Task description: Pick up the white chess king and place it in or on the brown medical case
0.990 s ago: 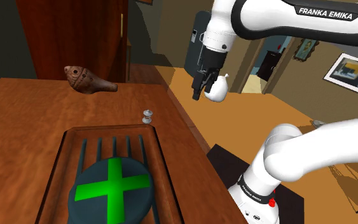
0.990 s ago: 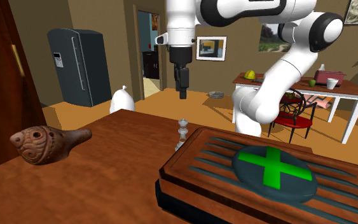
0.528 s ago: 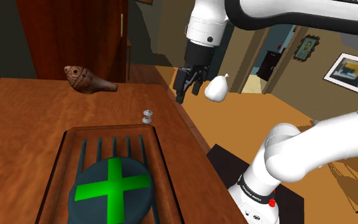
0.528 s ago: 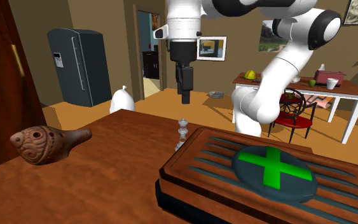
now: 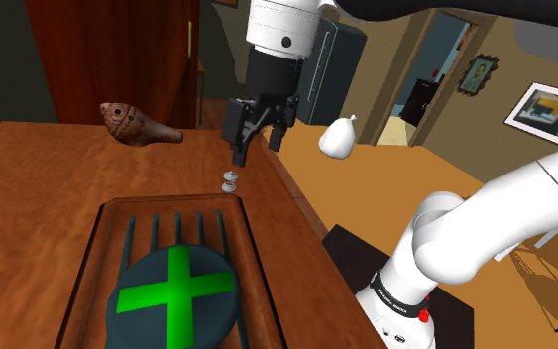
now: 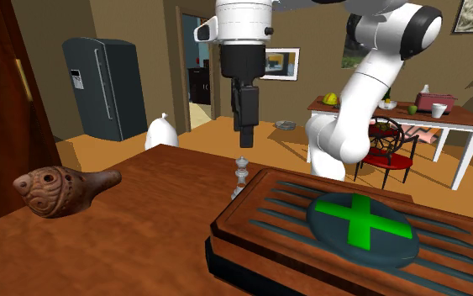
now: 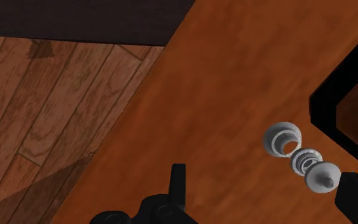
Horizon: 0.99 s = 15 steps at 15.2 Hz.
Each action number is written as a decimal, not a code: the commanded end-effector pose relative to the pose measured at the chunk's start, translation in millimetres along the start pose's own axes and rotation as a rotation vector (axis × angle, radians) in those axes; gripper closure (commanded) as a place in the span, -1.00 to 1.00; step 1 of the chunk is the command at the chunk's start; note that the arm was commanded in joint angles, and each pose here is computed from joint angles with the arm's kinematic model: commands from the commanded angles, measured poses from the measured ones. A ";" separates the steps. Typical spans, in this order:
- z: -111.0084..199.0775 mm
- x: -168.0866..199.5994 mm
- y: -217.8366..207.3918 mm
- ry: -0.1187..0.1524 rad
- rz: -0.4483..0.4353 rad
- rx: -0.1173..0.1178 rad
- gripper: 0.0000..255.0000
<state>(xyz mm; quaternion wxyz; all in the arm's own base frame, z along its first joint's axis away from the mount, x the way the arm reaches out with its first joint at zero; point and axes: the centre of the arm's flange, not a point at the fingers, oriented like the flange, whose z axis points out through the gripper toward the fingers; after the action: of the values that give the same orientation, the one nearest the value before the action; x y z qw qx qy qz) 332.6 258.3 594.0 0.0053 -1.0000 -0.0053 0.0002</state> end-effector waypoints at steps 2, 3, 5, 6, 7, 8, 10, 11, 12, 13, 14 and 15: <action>-6.8 4.3 -42.3 0.000 0.007 0.007 -1.00; -8.2 5.3 -50.6 0.000 0.009 0.008 -1.00; 2.4 5.3 -50.7 0.000 0.009 0.008 -1.00; 7.6 5.3 -50.7 0.000 0.009 0.008 -1.00; 12.9 5.3 -50.8 0.000 0.009 0.008 -1.00; 18.2 5.3 -50.8 0.000 0.009 0.008 -1.00; 28.8 5.3 -50.9 0.000 0.009 0.008 -1.00; 31.8 5.3 -50.9 0.000 0.009 0.008 -1.00; 31.8 5.3 -50.9 0.000 0.009 0.008 -1.00; 31.8 5.3 -50.9 0.000 0.009 0.008 -1.00; 31.8 5.3 -50.9 0.000 0.009 0.008 -1.00; 31.8 5.3 -50.9 0.000 0.009 0.008 -1.00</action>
<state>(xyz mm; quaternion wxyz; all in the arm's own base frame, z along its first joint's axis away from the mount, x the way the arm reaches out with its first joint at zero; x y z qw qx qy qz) 337.4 309.4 563.4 0.0096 -1.0000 -0.0009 -0.0003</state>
